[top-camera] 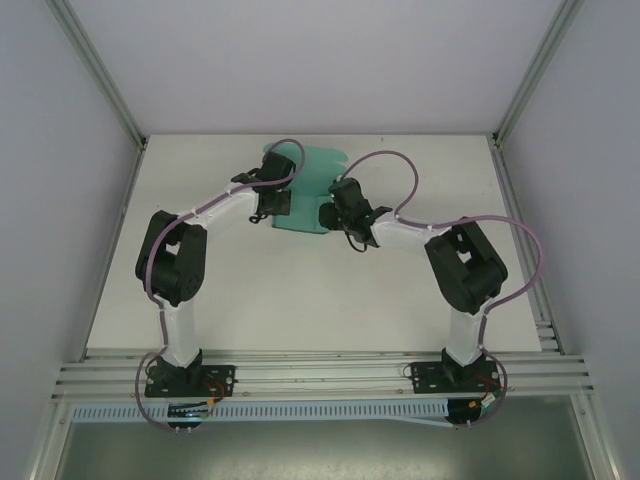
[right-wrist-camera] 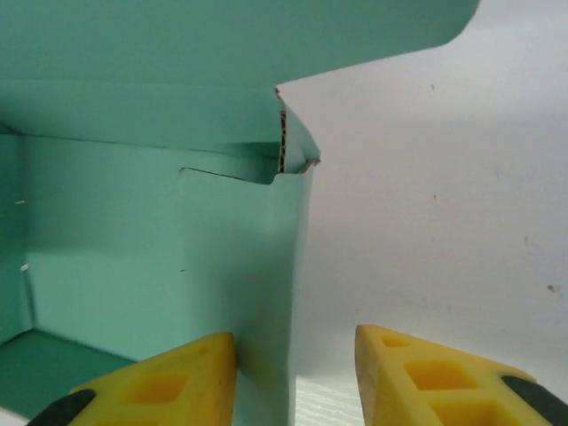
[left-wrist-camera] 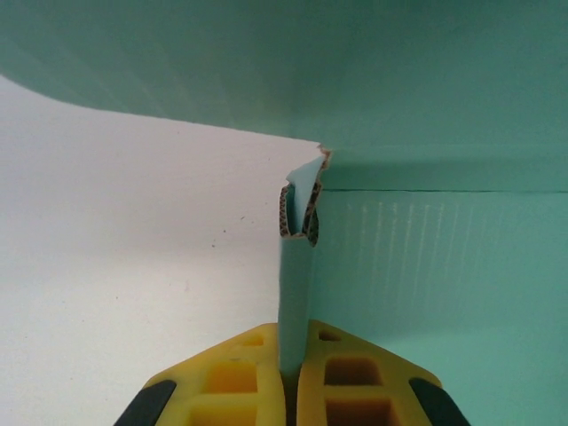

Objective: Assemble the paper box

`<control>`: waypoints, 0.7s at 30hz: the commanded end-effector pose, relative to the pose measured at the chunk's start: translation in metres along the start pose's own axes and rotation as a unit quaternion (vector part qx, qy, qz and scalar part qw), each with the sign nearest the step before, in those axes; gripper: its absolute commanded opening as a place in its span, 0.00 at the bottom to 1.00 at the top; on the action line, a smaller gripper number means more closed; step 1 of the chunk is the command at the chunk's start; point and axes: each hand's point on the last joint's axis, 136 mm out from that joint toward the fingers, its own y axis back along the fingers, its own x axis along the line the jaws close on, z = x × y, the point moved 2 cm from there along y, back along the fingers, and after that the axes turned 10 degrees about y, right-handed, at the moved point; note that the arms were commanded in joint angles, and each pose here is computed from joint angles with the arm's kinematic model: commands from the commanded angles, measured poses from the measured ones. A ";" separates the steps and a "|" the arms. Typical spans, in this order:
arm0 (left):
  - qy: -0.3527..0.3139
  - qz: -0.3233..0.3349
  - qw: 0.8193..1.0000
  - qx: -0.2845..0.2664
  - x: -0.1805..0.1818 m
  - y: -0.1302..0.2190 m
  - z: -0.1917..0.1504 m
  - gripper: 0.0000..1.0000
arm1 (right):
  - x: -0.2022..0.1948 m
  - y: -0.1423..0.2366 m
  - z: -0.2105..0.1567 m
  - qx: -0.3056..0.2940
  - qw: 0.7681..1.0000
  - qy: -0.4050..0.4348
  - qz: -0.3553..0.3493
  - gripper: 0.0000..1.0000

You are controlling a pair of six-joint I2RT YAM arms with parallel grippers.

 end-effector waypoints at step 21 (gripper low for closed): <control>0.017 0.011 1.000 0.015 -0.015 0.009 0.009 0.15 | -0.013 -0.032 -0.012 0.033 0.997 -0.012 -0.065 0.00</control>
